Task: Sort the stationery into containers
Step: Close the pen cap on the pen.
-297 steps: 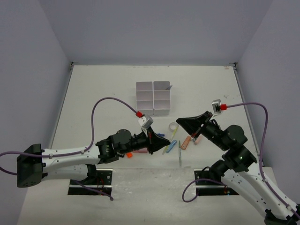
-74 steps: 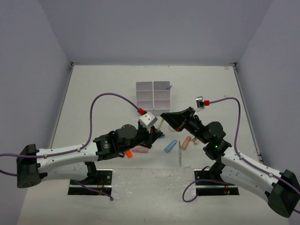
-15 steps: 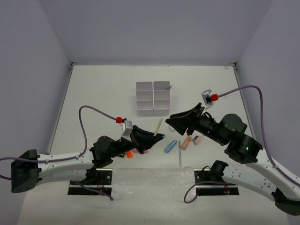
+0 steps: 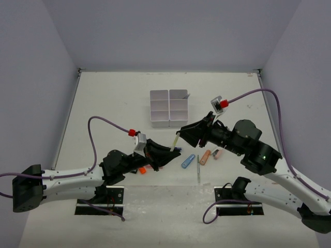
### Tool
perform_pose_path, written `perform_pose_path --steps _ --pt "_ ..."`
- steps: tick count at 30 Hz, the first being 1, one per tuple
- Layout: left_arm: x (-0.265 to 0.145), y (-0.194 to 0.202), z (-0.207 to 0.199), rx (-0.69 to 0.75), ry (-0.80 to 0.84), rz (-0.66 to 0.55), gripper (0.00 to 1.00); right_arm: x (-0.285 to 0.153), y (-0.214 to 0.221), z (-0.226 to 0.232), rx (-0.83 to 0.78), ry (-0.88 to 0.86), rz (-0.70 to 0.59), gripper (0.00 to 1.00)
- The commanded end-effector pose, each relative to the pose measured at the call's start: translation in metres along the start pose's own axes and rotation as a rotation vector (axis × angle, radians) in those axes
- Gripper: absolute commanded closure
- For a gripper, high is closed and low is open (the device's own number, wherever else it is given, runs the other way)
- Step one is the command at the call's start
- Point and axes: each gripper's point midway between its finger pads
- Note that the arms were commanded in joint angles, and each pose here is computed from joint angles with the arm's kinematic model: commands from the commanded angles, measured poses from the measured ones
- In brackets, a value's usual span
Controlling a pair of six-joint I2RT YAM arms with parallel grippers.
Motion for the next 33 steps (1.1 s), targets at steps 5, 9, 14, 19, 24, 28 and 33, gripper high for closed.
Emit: perform_pose_path --steps 5,9,14,19,24,28,33 --pt "0.001 -0.01 -0.005 -0.005 0.026 -0.04 1.0 -0.023 -0.041 0.005 0.023 0.009 -0.215 0.56" --pt "0.001 -0.009 -0.007 -0.006 0.038 -0.034 1.0 -0.038 -0.053 0.011 0.025 -0.012 -0.279 0.55" --pt "0.005 -0.009 -0.009 -0.002 0.049 -0.025 1.0 -0.02 -0.019 0.037 -0.051 -0.155 -0.057 0.55" --pt "0.008 -0.008 -0.009 -0.002 0.054 -0.021 1.0 -0.009 -0.003 0.035 -0.04 -0.178 0.003 0.56" --pt "0.01 -0.008 -0.009 -0.002 0.049 -0.016 1.0 -0.003 0.005 0.03 -0.029 -0.175 0.026 0.58" --pt "0.01 -0.009 -0.006 -0.004 0.033 -0.019 1.0 -0.002 0.008 0.028 -0.016 -0.178 0.027 0.69" --pt "0.013 -0.013 -0.005 -0.015 0.021 -0.024 1.0 -0.001 0.013 0.023 -0.01 -0.173 0.031 0.83"
Point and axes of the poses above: each gripper's point midway between its finger pads, its own x axis out along the fingers, its own z axis along the line the jaws close on, y = z × x, and after that the axes turned 9 degrees about x, right-handed
